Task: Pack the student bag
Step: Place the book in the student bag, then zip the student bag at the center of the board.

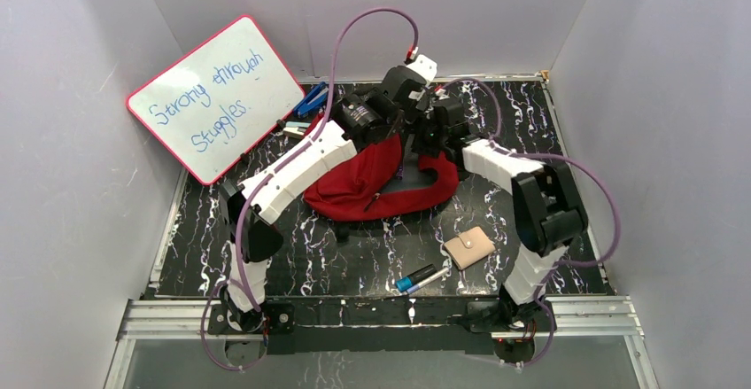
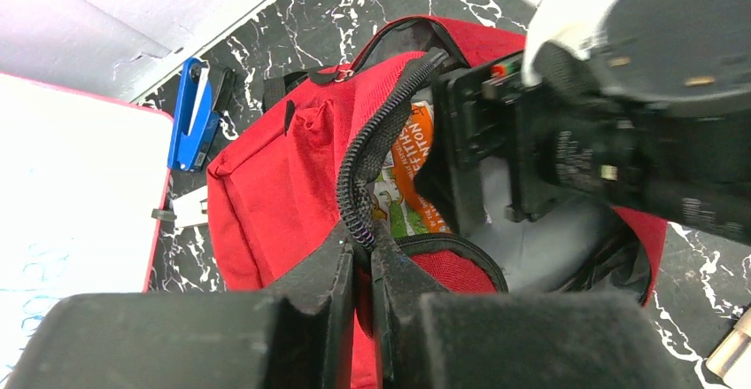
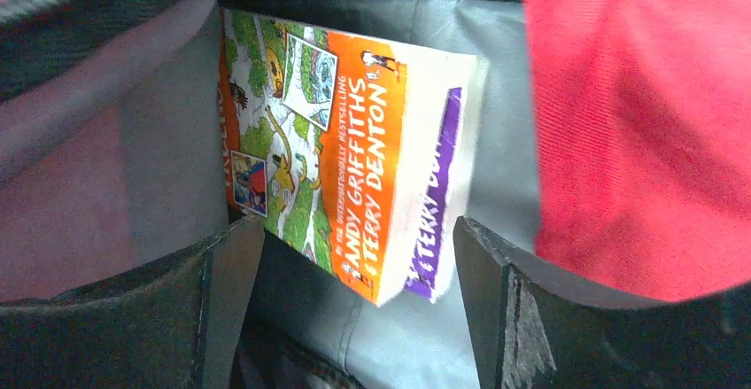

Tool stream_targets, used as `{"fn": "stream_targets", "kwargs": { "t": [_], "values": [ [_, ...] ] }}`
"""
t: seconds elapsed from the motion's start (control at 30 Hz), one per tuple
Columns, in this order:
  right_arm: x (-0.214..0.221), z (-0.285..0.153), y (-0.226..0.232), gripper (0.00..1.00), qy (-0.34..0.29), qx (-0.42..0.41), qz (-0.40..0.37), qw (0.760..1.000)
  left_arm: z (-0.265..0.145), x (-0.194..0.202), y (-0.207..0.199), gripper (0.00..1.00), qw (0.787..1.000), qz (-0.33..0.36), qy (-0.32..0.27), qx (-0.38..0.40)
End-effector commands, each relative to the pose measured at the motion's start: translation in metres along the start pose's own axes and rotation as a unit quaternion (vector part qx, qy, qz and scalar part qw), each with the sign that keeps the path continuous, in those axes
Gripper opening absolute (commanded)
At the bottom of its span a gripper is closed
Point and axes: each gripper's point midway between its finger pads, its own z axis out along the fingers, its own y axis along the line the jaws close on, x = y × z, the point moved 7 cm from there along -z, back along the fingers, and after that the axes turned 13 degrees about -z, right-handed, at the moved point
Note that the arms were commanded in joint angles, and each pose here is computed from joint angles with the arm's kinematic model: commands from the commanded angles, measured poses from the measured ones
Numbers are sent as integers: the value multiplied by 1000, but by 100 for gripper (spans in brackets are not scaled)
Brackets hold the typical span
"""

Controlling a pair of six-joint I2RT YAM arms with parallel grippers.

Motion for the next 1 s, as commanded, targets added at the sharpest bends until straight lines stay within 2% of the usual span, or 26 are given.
{"fn": "stream_targets", "kwargs": {
  "t": [0.0,0.23,0.43,0.57,0.63,0.7,0.97],
  "values": [
    [-22,-48,-5,87,-54,45,-37,997,-33,-26,19,6,998,-30,-51,7],
    [-4,-115,-17,88,-75,127,-67,987,-17,-12,1,8,997,-35,-31,59],
    [16,-160,-16,89,-88,133,-76,984,-1,3,-24,25,989,-68,0,132],
    [31,-174,-17,89,-80,131,-73,985,3,7,-29,35,984,-79,7,157],
    [36,-176,-18,89,-76,133,-70,986,2,6,-27,45,982,-84,6,167],
    [40,-178,-20,89,-74,136,-68,986,-1,5,-24,51,981,-90,2,173],
    [41,-179,-17,88,-66,127,-68,987,-13,27,18,54,983,-124,-6,138]
  ]
}}
